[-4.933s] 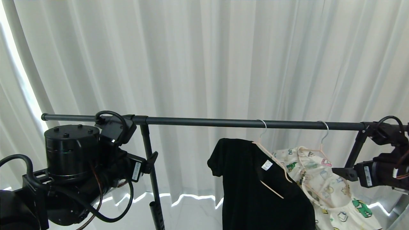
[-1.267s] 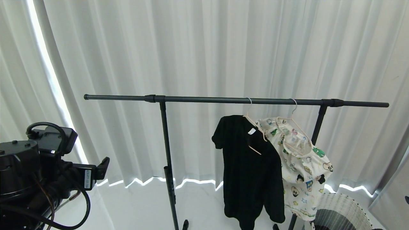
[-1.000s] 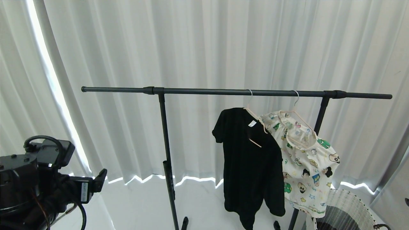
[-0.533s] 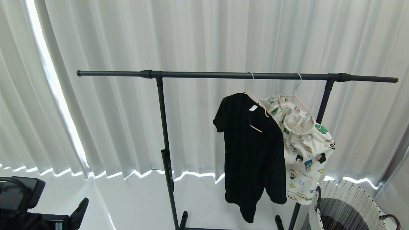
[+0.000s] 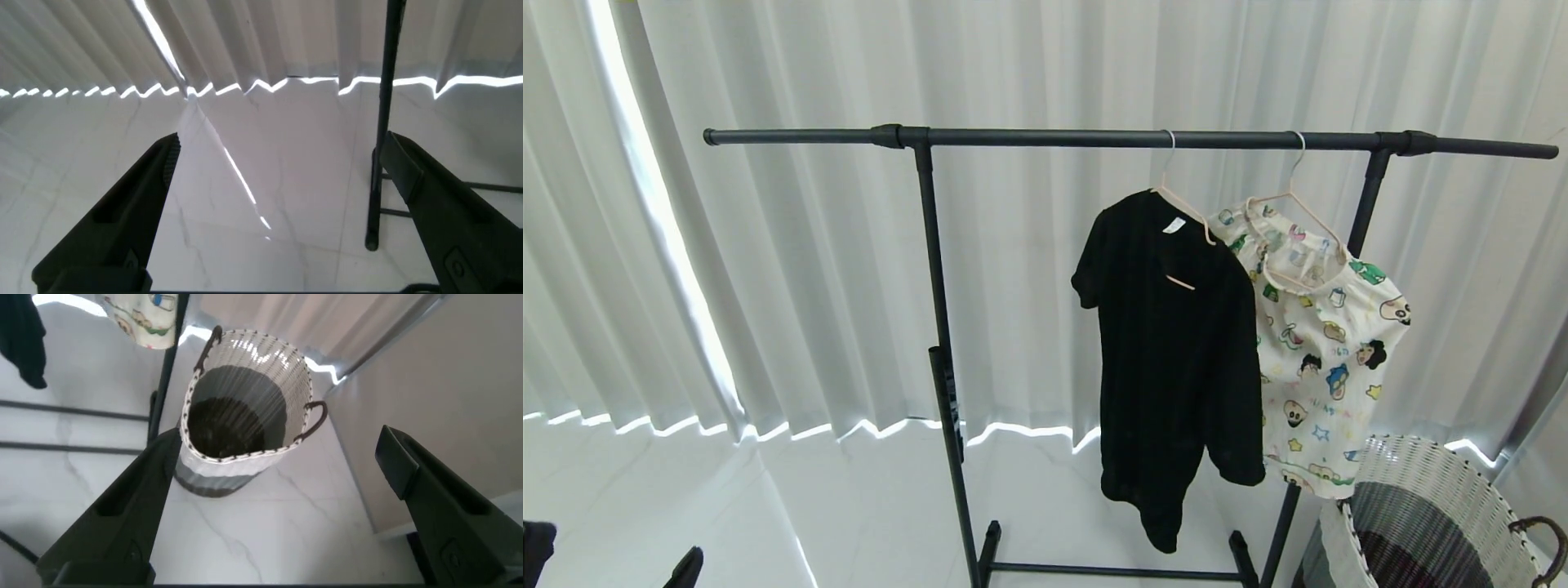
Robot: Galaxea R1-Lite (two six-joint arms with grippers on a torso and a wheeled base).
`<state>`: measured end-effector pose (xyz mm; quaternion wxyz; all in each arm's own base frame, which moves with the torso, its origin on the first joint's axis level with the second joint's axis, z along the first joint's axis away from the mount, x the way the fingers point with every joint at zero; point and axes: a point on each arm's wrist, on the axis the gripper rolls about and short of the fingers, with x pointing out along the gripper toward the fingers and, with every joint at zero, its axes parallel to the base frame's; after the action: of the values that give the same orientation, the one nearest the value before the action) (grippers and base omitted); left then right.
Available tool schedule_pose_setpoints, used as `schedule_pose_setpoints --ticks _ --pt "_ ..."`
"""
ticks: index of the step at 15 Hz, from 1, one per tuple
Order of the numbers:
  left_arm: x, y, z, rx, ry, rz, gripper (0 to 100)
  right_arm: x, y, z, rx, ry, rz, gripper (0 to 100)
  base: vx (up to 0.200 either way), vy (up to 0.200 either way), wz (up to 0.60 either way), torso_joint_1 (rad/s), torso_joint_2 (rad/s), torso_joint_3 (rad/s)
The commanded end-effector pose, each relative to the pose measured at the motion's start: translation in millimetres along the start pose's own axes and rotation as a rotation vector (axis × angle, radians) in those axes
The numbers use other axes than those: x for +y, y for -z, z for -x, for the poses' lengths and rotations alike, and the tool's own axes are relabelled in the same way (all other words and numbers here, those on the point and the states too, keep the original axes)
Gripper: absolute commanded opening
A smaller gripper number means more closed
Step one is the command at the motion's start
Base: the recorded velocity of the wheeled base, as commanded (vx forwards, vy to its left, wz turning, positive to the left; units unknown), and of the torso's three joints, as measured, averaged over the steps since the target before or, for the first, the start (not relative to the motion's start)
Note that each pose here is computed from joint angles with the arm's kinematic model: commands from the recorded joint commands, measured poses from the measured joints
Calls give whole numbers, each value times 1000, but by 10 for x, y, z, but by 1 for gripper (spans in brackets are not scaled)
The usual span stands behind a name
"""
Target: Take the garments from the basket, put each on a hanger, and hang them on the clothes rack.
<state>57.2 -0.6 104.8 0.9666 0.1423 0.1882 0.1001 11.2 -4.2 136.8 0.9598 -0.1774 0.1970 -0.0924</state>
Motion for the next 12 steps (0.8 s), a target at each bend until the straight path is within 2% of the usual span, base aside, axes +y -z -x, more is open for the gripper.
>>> schedule_pose_setpoints --ticks 1,2,3,5,6,9,12 --pt "123 472 485 -186 -38 7 100 63 202 131 -96 45 -16 100 0 0 0 -188 486 290" --pt "158 468 563 -241 -46 14 100 89 271 146 -114 49 -18 100 0 0 0 -183 481 295" --pt "163 490 586 -263 -73 29 100 122 353 149 -128 50 -17 100 0 0 0 -193 471 290" --pt "176 502 583 -238 -149 44 100 188 527 166 -183 70 -23 100 0 0 0 -171 461 288" --pt "180 508 581 -228 -176 50 100 189 532 160 -188 73 -36 100 0 0 0 -159 456 320" --pt "179 515 577 -228 -175 94 100 201 540 86 -285 107 -81 100 0 0 0 -139 452 304" --pt "179 515 577 -229 -176 112 100 206 543 80 -290 93 -87 100 0 0 0 13 120 46"
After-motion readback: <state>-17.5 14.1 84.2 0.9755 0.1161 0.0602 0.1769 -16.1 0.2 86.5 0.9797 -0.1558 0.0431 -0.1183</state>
